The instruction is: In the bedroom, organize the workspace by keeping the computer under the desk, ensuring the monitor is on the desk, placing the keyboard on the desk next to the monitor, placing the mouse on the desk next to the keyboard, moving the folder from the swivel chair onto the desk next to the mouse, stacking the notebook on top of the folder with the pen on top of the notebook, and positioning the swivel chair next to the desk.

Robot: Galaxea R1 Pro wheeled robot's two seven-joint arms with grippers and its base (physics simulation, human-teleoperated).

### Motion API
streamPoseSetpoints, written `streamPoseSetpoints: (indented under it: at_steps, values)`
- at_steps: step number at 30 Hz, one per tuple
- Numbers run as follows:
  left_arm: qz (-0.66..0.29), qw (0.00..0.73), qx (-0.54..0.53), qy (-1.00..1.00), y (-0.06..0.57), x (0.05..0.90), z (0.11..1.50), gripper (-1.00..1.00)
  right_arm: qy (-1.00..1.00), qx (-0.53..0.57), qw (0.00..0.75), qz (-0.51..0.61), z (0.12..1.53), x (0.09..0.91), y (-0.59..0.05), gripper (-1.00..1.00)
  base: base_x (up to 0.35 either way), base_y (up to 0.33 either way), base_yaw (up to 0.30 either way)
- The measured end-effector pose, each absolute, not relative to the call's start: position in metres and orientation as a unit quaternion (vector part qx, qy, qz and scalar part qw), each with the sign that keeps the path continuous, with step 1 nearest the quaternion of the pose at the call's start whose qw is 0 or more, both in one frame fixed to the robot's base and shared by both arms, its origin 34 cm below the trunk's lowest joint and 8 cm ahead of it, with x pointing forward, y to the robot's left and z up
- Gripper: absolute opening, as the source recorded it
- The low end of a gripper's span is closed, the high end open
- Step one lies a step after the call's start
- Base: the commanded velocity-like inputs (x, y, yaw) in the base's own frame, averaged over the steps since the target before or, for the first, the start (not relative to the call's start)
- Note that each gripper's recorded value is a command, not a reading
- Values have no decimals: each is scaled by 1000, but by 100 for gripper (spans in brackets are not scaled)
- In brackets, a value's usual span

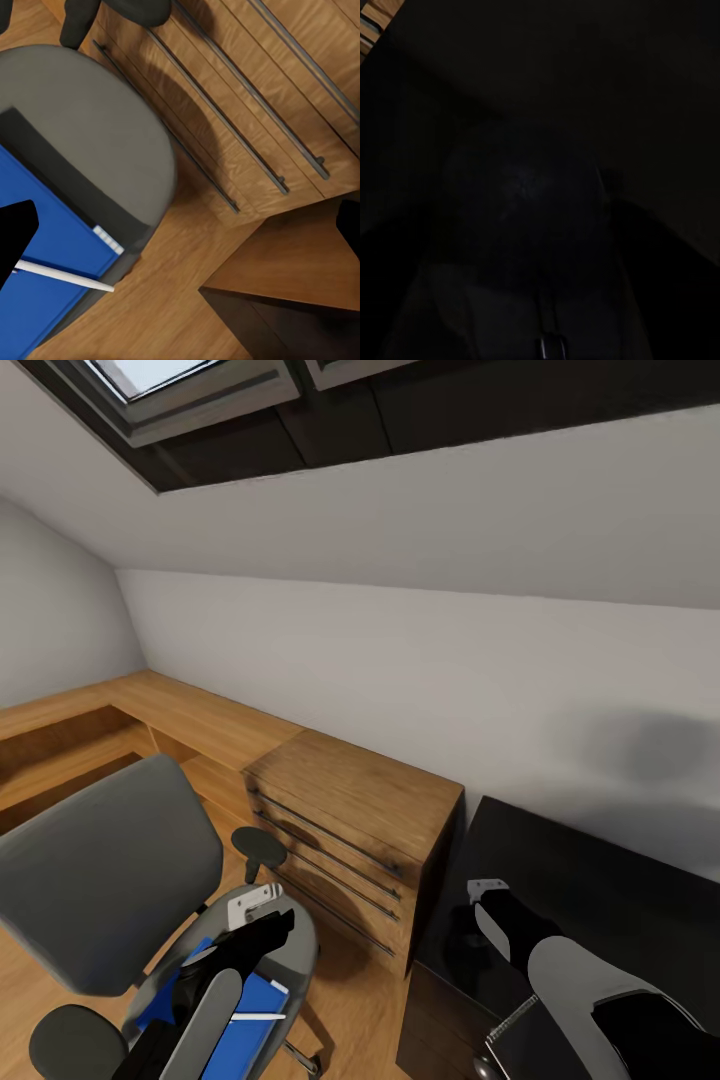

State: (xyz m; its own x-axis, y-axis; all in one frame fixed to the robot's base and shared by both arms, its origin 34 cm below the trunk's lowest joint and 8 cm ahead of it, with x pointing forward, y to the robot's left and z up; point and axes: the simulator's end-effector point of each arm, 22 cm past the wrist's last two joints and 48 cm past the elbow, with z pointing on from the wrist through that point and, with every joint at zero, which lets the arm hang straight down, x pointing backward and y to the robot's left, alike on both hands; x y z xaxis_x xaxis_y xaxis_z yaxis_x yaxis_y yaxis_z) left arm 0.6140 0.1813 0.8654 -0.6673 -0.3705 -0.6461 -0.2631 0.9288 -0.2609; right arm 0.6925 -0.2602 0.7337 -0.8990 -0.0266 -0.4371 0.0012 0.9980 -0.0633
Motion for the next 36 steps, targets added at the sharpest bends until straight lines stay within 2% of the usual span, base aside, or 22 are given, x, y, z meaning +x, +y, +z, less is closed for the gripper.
streamPoseSetpoints:
  at_steps: [28, 36]
  values:
    - [-74, 365, -173, 912, 181, 613, 862, 100, 972, -5, 235, -20, 740, 700, -257, -100, 0, 0, 0]
    - [-73, 365, -173, 912, 181, 611, 872, 100, 952, -10, 305, -5, 809, 751, -247, -100, 0, 0, 0]
